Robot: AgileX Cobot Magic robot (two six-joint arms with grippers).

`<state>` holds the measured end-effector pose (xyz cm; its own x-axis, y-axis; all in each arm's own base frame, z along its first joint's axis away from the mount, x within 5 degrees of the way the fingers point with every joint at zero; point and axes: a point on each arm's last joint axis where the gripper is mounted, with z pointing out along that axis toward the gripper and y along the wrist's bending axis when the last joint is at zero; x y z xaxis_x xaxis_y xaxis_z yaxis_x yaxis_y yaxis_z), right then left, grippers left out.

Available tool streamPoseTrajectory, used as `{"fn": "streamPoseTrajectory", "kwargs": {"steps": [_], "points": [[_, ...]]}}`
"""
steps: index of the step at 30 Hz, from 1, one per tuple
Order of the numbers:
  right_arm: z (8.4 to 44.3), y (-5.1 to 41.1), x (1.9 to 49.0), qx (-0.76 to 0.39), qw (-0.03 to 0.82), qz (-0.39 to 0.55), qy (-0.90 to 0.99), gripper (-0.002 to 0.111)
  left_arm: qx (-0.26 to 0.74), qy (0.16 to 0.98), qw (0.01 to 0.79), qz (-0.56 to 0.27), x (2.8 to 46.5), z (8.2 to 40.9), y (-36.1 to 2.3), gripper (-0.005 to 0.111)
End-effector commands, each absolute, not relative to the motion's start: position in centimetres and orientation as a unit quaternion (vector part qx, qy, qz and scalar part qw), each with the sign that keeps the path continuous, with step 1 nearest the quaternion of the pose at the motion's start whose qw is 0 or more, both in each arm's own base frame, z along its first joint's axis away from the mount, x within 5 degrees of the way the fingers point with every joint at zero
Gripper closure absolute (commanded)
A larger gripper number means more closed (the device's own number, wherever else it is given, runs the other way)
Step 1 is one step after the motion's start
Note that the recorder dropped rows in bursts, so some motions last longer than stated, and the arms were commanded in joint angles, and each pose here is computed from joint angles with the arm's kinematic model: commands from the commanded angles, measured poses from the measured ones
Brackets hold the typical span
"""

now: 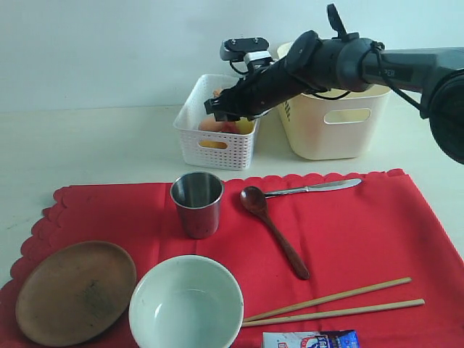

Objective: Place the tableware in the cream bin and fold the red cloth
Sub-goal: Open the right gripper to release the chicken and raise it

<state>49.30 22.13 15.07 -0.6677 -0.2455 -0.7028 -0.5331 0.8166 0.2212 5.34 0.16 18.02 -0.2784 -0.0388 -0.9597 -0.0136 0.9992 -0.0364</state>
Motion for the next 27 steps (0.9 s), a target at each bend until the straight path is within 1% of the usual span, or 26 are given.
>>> {"fn": "streamPoseTrajectory", "kwargs": {"steps": [1, 5, 8, 11, 12, 14, 18, 22, 27], "points": [[16.4, 21.8, 49.7, -0.218, 0.364, 0.206, 0.882, 0.05, -0.018, 0.795, 0.607, -0.01, 5.3, 18.1, 0.2, 0.107], [17.5, 21.8, 49.3, -0.226, 0.362, 0.21, 0.88, 0.042, -0.018, 0.795, 0.607, -0.01, 5.3, 18.1, 0.2, 0.107], [19.0, 21.8, 48.9, -0.235, 0.36, 0.216, 0.877, 0.042, -0.019, 0.795, 0.607, -0.011, 5.3, 18.1, 0.2, 0.107], [22.0, 21.8, 47.6, -0.259, 0.347, 0.228, 0.872, 0.042, -0.019, 0.795, 0.607, -0.011, 5.3, 18.1, 0.2, 0.107], [22.5, 21.7, 47.3, -0.264, 0.34, 0.228, 0.873, 0.042, -0.019, 0.795, 0.607, -0.011, 5.3, 18.1, 0.2, 0.107], [24.0, 21.4, 46.3, -0.277, 0.316, 0.228, 0.878, 0.044, -0.019, 0.795, 0.607, -0.011, 5.3, 18.1, 0.2, 0.107], [26.4, 20.0, 44.1, -0.299, 0.268, 0.185, 0.897, 0.052, -0.019, 0.795, 0.607, -0.011, 5.3, 18.1, 0.2, 0.107], [26.9, 18.7, 41.3, -0.302, 0.25, 0.168, 0.905, 0.057, -0.019, 0.795, 0.607, -0.011, 5.3, 18.1, 0.2, 0.107], [27.0, 16.8, 37.5, -0.307, 0.249, 0.14, 0.908, 0.058, -0.019, 0.795, 0.607, -0.011, 5.3, 18.1, 0.2, 0.107]]}}
